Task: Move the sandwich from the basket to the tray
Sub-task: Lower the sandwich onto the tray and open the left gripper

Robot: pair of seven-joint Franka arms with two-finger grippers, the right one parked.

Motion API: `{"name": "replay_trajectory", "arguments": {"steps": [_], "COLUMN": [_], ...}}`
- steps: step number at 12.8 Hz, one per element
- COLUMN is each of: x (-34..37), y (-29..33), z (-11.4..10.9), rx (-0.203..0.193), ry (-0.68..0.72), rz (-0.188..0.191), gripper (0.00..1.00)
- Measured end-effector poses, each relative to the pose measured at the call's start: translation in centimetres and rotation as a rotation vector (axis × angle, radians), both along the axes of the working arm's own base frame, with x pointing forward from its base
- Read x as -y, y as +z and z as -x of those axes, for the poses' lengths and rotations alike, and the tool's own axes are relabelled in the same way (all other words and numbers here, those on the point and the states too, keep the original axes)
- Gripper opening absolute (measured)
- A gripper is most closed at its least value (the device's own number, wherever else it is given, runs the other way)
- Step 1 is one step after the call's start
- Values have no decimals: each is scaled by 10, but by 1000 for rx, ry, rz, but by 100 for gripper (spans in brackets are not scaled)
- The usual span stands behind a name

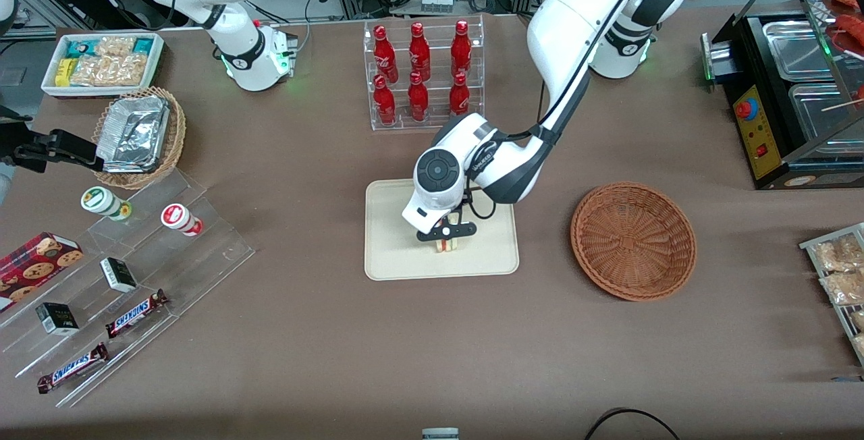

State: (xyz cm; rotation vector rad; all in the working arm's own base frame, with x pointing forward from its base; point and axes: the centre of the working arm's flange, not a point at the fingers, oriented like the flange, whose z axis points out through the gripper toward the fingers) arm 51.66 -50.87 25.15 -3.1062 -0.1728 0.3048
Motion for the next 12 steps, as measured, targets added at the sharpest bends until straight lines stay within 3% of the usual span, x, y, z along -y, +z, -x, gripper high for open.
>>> {"name": "replay_trajectory", "arguments": {"steps": [8,9,12], "x": [-1,-1,2], "y": [-21,-20,-9], "z": [1,0,-5], "rx": [-16,-14,3], "ry": [43,43,51], "rz": [-22,-20,-5], "gripper": [17,23,57]}}
